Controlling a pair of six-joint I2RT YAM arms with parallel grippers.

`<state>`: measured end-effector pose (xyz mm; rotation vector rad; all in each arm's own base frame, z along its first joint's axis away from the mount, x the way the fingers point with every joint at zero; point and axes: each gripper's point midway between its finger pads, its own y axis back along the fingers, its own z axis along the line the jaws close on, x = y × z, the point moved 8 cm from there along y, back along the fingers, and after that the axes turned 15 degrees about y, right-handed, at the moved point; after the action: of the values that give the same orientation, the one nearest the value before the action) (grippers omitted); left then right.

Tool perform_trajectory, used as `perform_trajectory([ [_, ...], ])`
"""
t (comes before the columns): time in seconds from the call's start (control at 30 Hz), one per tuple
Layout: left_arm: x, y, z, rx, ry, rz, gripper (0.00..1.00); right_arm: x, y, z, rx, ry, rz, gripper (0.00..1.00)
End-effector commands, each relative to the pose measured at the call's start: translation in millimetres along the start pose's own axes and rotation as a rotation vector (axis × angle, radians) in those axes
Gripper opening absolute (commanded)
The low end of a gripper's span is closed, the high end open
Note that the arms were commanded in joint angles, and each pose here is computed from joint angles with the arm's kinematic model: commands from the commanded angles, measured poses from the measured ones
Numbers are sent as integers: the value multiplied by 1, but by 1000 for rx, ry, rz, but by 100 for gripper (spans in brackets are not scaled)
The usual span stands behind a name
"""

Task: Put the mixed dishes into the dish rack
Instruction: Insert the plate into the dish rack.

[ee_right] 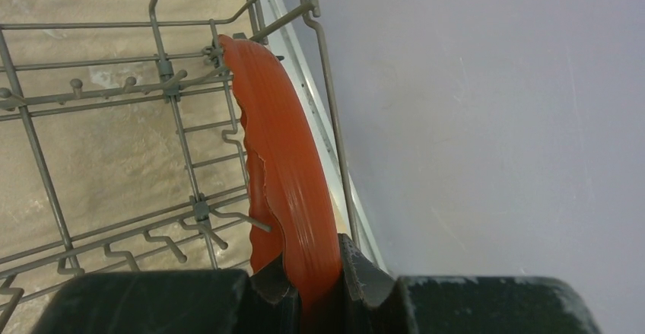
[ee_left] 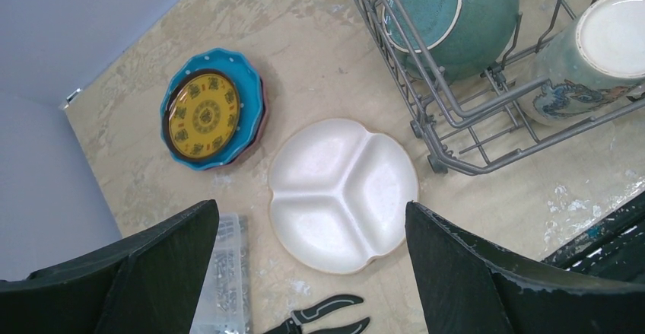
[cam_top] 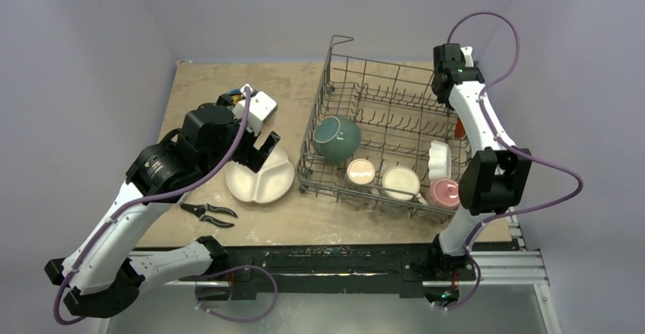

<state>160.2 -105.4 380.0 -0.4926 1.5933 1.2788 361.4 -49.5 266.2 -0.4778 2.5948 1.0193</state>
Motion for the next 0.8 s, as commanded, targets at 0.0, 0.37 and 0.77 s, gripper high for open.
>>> perform_trajectory([
  [0.0,-7,-1,-1,9,-5,-47,92,-18,-8,-11,6,-66,-34,3],
  [0.37,-9,-2,-5,28,8,-32,92,-14,-12,-12,12,-87,-11,36],
  [0.77,-11,1,-5,37,22,-26,91,-23,-6,-25,71,-151,-4,0],
])
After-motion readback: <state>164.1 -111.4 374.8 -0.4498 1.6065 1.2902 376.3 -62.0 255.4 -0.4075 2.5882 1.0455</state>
